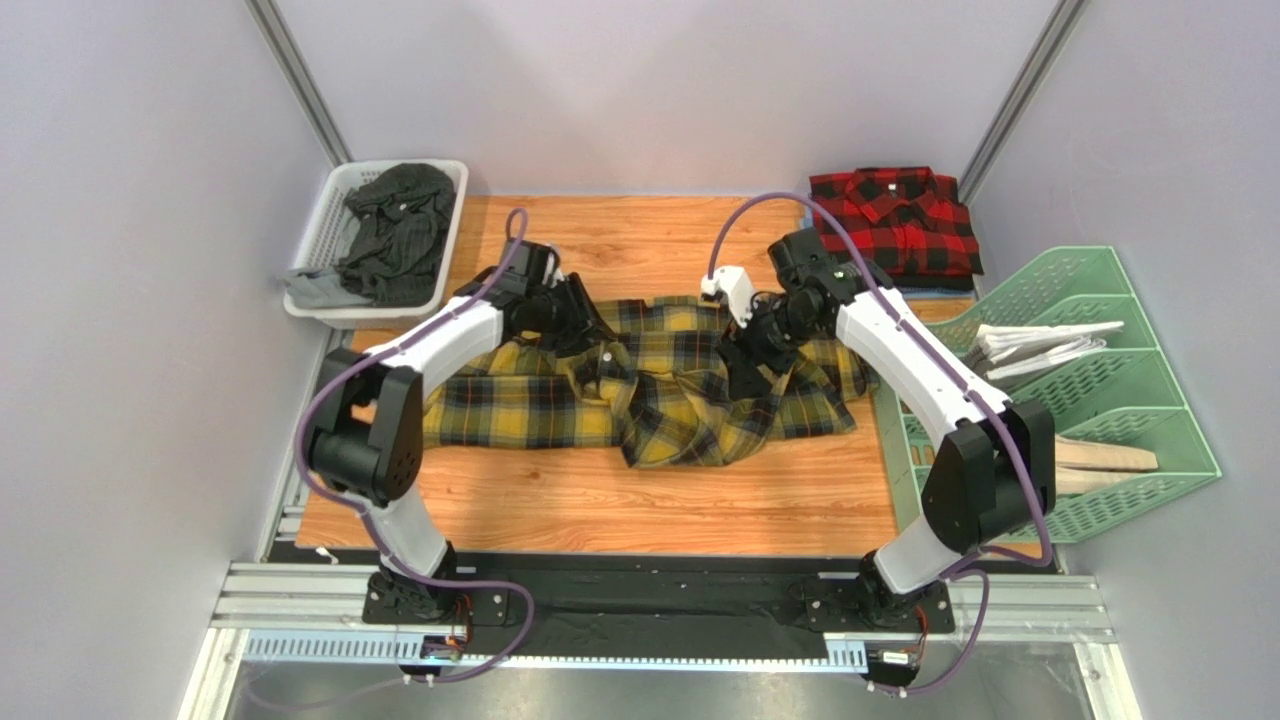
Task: Fold and stack the long sleeve shirts
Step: Fold the shirt
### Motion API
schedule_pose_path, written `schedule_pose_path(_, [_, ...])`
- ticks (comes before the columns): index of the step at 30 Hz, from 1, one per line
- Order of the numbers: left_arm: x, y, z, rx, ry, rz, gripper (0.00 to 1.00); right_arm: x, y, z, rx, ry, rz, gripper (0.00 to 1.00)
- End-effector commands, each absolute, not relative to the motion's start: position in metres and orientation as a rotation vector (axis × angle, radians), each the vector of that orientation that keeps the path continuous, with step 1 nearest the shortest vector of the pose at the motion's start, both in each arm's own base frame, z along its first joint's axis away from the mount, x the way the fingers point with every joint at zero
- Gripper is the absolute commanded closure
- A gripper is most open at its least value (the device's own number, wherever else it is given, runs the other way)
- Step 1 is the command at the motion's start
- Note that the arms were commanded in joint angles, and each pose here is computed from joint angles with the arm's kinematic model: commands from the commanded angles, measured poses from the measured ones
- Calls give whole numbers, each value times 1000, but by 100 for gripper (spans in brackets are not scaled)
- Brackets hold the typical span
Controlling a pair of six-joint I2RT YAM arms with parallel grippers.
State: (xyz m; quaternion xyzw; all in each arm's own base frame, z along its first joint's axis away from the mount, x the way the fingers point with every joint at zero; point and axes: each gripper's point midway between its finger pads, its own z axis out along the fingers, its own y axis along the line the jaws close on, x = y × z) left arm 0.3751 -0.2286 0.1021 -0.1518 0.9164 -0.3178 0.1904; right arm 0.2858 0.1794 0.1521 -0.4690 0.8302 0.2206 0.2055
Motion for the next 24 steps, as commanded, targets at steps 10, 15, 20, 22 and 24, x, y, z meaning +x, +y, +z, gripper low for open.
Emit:
schedule_pose_path(10, [371,-100,224,149,2160,-957,35,239,226,119,-1766,1884,378,16])
schedule_pose_path(15, [380,-80,273,332,1907,-680,1,232,244,84,-1857,1821,300,16])
schedule_pose_path(20, [368,-77,280,466,1902,-607,1,247,257,56,-1852,1863,235,17])
schedule_pose_path(22, [363,-77,275,471,1960,-626,4,252,254,41,-1871,1897,193,24])
schedule_pose_path(24, [361,-75,271,465,1970,-651,7,260,254,38,-1863,1905,154,35])
